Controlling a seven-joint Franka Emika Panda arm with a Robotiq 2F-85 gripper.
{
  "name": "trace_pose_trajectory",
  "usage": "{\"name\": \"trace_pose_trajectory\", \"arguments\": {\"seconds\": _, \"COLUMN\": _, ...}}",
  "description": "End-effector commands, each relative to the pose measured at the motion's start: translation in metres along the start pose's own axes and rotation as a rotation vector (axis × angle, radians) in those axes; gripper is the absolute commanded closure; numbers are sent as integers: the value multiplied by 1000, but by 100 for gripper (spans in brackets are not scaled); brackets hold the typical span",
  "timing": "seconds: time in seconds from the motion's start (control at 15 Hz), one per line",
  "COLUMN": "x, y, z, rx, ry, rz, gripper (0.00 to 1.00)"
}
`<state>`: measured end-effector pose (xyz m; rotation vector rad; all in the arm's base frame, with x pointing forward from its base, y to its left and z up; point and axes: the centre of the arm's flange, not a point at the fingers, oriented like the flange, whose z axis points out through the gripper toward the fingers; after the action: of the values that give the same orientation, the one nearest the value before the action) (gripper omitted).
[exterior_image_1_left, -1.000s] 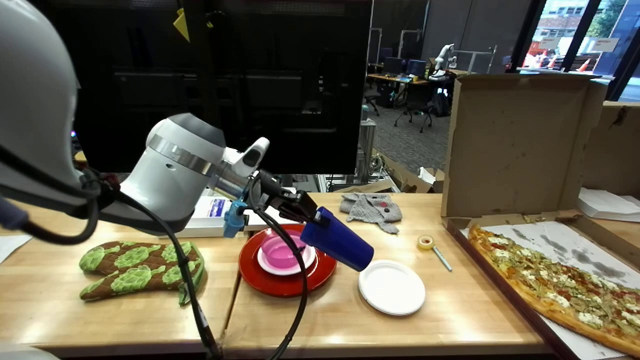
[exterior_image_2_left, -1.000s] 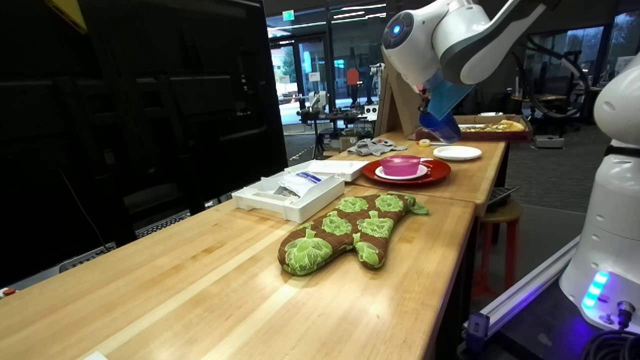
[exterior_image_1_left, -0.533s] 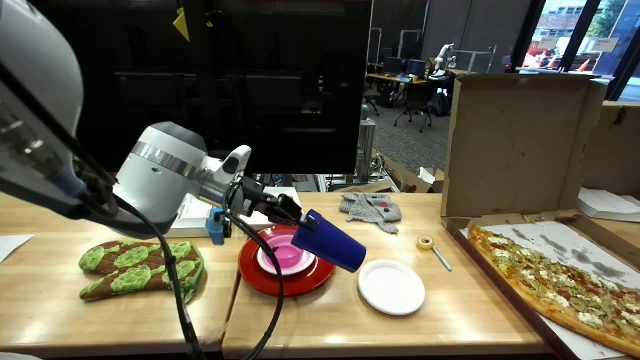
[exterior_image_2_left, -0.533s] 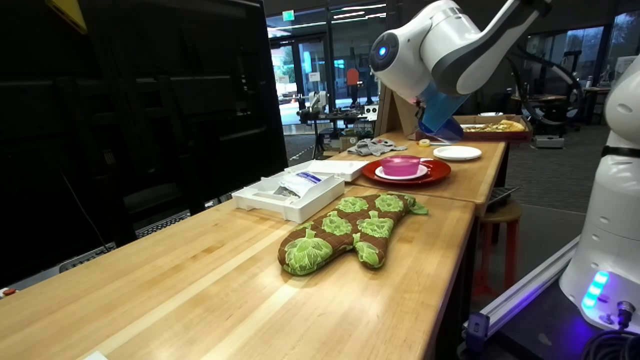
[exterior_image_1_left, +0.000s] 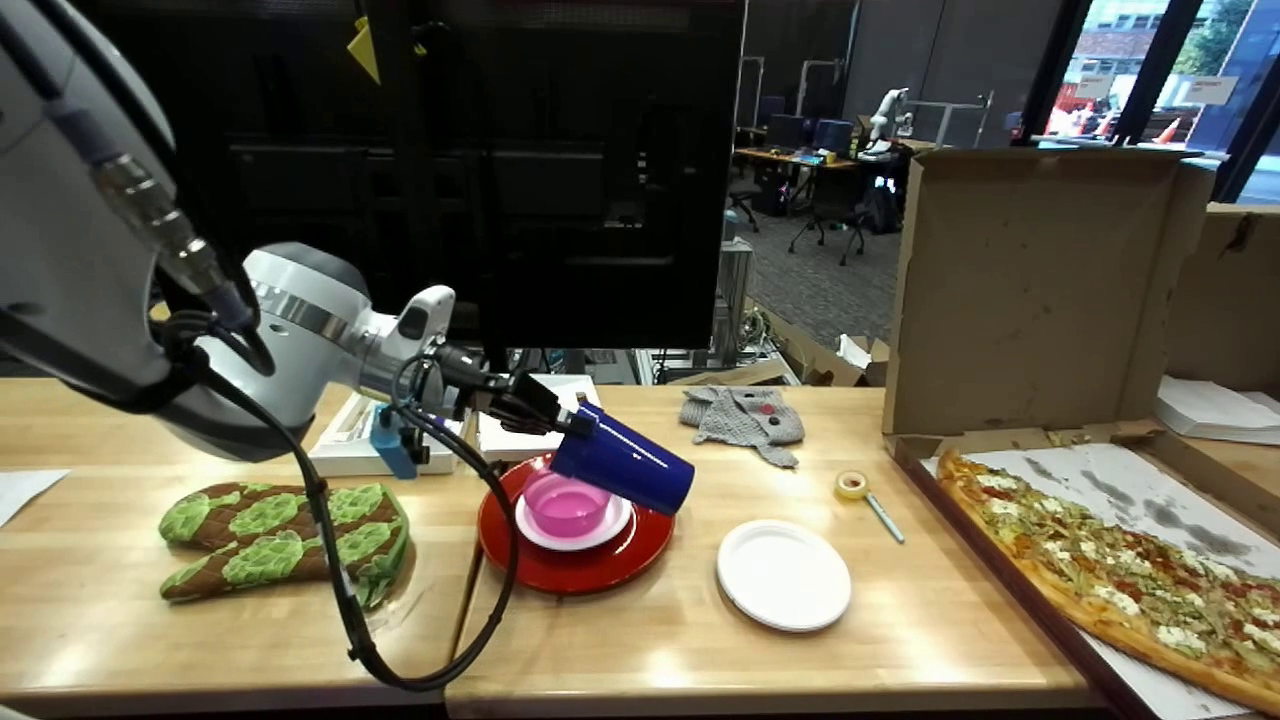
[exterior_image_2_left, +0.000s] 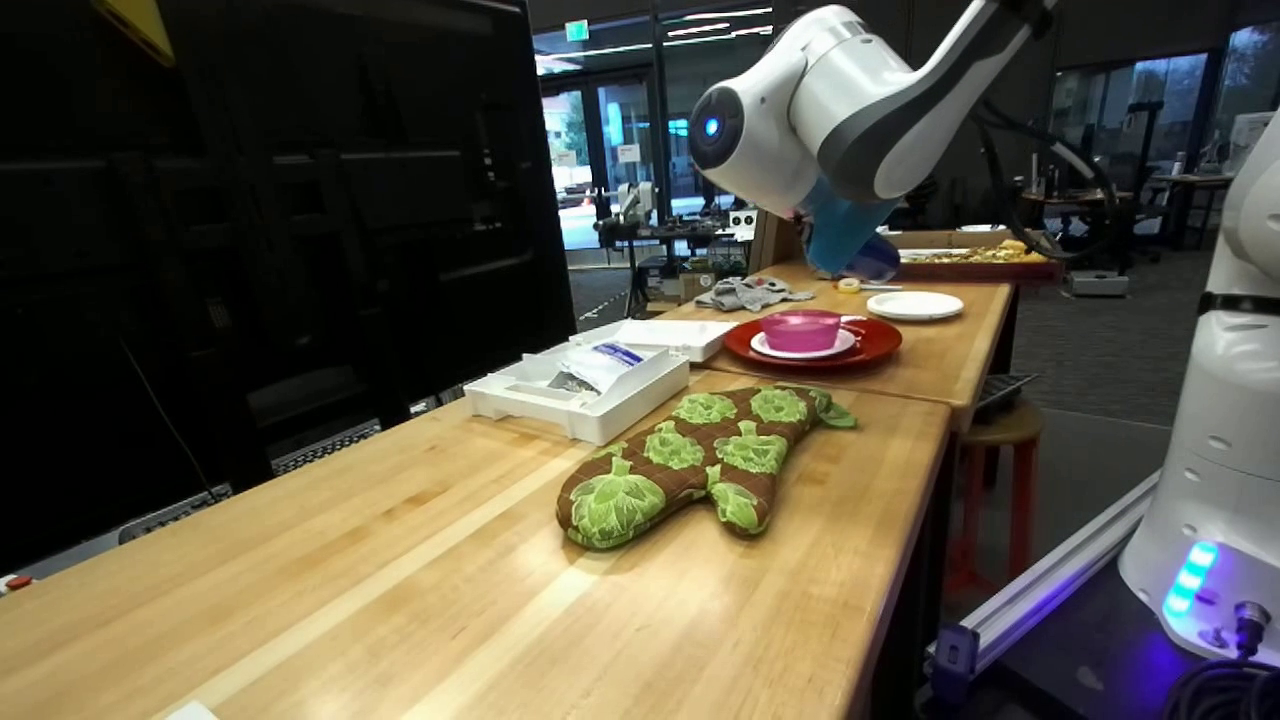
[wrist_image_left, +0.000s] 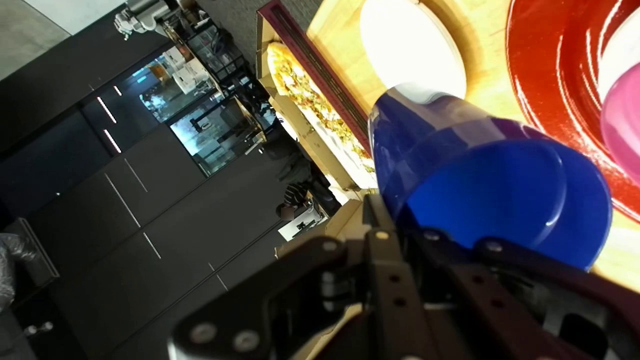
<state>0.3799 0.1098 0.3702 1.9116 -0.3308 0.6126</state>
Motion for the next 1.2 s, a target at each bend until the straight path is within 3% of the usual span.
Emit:
{"name": "trace_pose_trajectory", "arguments": {"seconds": 0.0, "x": 5, "y": -22, "z": -7, "rx": -60, "ry": -13, "rz": 19, "gripper": 99}}
{"name": "trace_pose_trajectory", "arguments": {"seconds": 0.47, "x": -1, "y": -46, "z": -1, "rx": -186, "ry": -11, "rz": 56, "gripper": 99}}
{"name": "trace_pose_trajectory", "arguments": {"seconds": 1.13, "x": -2, "y": -60, "z": -8, "rx": -301, "ry": 25, "rz": 77, "gripper": 99}}
